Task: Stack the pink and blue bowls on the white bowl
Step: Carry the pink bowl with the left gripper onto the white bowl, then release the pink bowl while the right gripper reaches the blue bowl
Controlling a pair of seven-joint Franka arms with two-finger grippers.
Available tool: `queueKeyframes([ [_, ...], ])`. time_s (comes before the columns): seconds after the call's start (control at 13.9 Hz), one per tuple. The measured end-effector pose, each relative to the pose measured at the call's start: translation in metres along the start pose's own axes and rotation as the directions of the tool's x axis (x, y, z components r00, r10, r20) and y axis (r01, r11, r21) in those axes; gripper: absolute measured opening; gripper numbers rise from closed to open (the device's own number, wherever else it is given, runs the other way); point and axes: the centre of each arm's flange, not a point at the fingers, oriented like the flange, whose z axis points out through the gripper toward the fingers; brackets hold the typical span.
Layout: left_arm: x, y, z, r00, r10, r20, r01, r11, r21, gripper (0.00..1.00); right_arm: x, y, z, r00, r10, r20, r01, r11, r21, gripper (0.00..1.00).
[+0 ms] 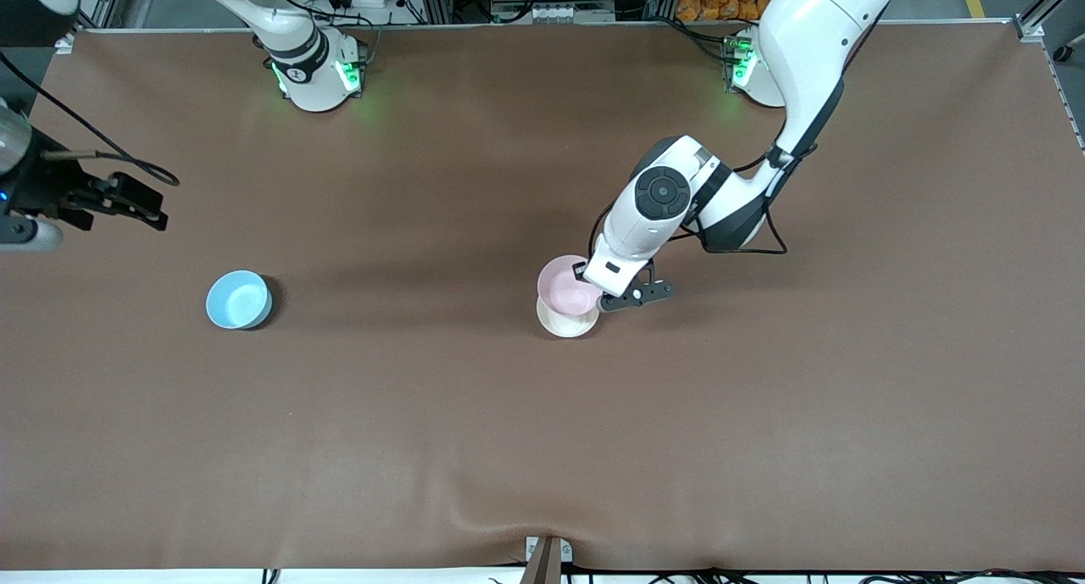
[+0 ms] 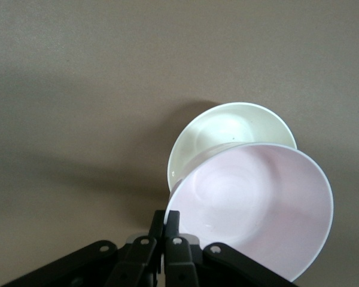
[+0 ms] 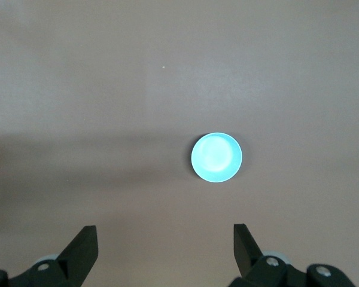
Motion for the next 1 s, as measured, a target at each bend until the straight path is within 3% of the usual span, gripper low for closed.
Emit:
queueKeyframes([
  [0.29, 0.0, -0.001, 0.006, 1.0, -0.002, 0.007, 0.002, 1.0, 0.005, 0.03, 0.02, 0.042, 0.041, 0.996, 0.062, 0.066, -0.062, 0.998, -0.005, 1.0],
  [1.0, 0.004, -0.002, 0.017, 1.0, -0.009, 0.007, 0.009, 1.0, -0.013, 0.03, 0.051, 0.127, 0.164, 0.973, 0.182, 0.144, -0.185, 0.983, 0.007, 1.0],
])
